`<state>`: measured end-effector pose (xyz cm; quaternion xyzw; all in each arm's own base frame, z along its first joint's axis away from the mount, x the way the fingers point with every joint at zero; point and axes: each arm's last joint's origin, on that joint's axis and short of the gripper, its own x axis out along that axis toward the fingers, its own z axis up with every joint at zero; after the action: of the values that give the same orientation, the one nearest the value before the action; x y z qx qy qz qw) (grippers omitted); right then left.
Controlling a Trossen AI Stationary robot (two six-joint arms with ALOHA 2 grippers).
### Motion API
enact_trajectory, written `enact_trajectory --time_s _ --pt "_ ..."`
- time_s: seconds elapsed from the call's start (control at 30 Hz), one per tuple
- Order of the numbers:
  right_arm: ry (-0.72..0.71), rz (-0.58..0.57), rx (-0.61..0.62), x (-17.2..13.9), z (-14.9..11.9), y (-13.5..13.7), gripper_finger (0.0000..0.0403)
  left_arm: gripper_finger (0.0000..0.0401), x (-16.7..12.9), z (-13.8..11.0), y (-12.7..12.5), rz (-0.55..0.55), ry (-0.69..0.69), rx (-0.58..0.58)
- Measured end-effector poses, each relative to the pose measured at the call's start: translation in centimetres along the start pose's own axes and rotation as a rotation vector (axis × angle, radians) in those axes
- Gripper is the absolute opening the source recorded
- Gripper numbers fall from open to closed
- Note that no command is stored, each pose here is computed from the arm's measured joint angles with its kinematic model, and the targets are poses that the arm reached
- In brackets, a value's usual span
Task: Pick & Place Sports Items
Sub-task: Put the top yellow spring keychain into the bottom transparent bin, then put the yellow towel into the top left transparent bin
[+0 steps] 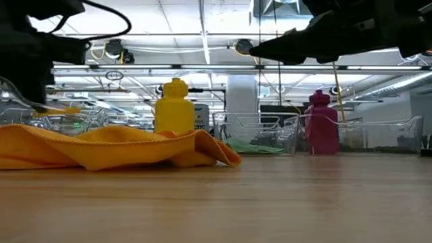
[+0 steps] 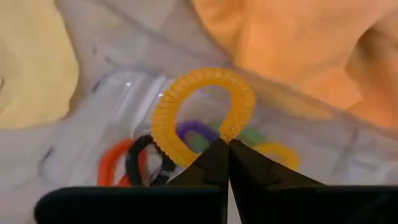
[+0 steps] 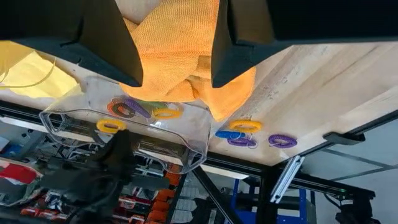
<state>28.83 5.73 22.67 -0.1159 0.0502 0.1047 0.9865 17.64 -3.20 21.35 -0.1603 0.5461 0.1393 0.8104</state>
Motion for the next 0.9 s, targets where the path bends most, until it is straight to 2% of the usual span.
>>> enact_trajectory --time_s 0.33,0.47,0.57,0.7,0.9 --pt "0.0 0.0 0.0 0.0 0.0 0.0 0.0134 0.0008 0.0 0.2 -0.1 -0.012 -0.021 0.024" --pt "0.0 0.0 0.0 0.0 0.0 0.0 0.0134 0.0023 0.0 0.3 0.0 -0.008 -0.017 -0.02" --pt "0.0 0.0 0.0 0.0 0.0 0.0 0.0134 0.0048 0.1 0.3 0.4 -0.004 0.004 -0.072" --pt "0.0 0.0 0.0 0.0 0.0 0.0 0.0134 0.0102 0.1 0.2 0.7 0.017 0.028 -0.118" --pt "-0.001 0.0 0.0 0.0 0.0 0.0 0.0134 0.0179 0.1 0.3 0.9 0.02 0.026 -0.106"
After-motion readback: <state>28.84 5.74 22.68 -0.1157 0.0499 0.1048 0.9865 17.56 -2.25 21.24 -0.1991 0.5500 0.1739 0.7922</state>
